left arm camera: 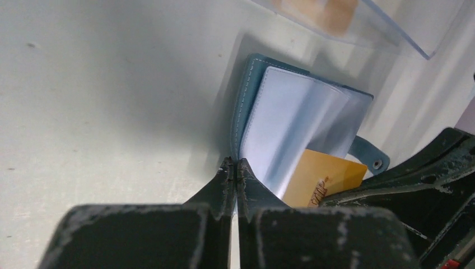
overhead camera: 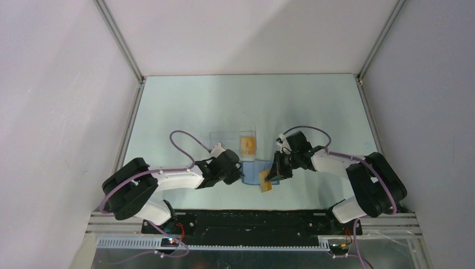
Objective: Put the credit cards into the card holder
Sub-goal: Turn over the card slot in the card holder.
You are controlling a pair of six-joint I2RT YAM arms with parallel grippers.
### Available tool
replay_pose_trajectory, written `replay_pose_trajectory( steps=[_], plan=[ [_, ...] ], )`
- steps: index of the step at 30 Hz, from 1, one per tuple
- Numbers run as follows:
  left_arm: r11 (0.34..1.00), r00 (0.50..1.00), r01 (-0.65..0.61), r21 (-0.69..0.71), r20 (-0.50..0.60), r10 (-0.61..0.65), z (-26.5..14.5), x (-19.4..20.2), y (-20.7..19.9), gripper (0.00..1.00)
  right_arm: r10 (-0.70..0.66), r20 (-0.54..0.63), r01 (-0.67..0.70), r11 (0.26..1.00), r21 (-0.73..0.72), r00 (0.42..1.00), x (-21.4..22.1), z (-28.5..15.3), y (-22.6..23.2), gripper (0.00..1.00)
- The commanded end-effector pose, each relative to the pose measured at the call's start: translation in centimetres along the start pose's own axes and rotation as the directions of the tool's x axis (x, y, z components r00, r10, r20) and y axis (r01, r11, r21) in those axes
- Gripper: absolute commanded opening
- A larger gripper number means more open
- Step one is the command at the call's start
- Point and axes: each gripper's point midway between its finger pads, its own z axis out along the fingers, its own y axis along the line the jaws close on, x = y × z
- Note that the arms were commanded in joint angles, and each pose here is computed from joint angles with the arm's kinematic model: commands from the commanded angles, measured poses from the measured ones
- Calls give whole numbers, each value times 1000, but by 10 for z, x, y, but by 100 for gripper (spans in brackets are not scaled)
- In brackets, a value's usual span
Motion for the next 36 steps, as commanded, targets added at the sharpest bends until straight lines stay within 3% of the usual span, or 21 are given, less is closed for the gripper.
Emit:
replay_pose_trajectory(
  steps=[1,11,17,26,30,32,36],
  plan=[
    [997,998,-30,75,-58,35,-3,16,-28,0,-47,18,48,993,-103,999,-14,5,23,0],
    [997,997,-32,64,-63,36,-1,18,-24,0,-105,18,107,969,-221,994,-23,2,56,0],
    [998,996,-34,51,-78,38,2,22,-21,0,-158,89,178,939,-296,983,-32,-20,79,0],
    [998,995,-45,41,-88,49,5,24,-19,0,-144,299,207,959,-193,943,-62,-73,68,0],
    [998,994,-50,43,-90,53,6,25,-20,0,-130,322,183,973,-141,938,-66,-82,53,0],
    [997,994,-52,50,-91,56,4,24,-22,5,-115,307,153,983,-103,945,-62,-79,41,0],
    [996,994,-64,69,-82,70,1,22,-27,31,-86,245,102,993,-57,966,-50,-65,20,0]
  ],
)
